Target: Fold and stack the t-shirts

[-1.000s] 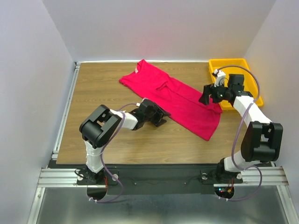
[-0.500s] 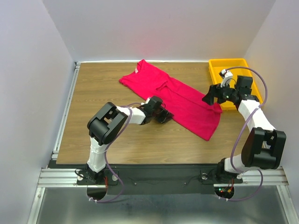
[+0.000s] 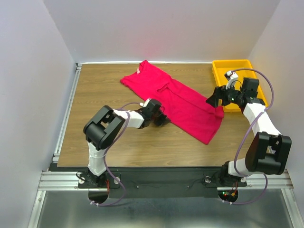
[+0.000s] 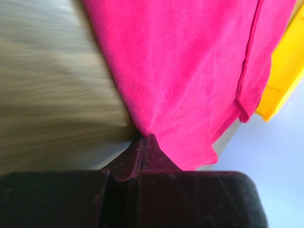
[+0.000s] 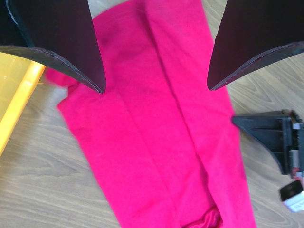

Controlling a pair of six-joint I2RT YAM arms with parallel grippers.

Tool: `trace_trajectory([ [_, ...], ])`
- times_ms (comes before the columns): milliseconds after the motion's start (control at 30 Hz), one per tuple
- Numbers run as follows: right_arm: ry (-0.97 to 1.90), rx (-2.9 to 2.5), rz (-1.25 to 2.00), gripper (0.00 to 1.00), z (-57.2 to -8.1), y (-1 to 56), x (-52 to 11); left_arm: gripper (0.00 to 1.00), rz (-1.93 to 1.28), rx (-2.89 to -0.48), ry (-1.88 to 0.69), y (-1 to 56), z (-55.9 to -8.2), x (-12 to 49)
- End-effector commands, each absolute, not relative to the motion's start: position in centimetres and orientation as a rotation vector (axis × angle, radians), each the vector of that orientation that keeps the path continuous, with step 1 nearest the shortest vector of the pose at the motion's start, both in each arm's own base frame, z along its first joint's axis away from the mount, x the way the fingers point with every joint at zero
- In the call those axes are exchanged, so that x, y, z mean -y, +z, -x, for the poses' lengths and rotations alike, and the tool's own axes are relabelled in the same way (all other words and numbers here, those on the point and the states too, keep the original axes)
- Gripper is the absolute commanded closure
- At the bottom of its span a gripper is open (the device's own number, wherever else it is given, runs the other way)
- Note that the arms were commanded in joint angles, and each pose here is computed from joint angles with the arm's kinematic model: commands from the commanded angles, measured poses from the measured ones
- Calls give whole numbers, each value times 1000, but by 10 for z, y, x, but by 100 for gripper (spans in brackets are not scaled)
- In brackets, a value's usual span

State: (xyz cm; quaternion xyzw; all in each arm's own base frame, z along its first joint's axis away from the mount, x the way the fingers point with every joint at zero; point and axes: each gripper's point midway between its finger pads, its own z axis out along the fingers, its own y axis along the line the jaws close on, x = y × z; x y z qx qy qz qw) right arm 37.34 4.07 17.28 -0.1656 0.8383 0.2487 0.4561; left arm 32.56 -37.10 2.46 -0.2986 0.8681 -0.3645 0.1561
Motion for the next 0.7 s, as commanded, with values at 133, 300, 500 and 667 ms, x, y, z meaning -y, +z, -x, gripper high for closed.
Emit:
trace_trajectory([
  [133,579,-1982,453,7,-377,192,-40,100,707,-2593,-741,6,-283,269],
  [300,607,-1974,470,7,-374,192,-44,100,636,-2663,-732,6,-255,232],
  [500,685,-1980,524,8,-365,186,-54,88,565,-2639,-773,28,-257,210],
  [667,721,-1980,642,8,-354,179,-58,61,434,-2591,-888,64,-255,217],
])
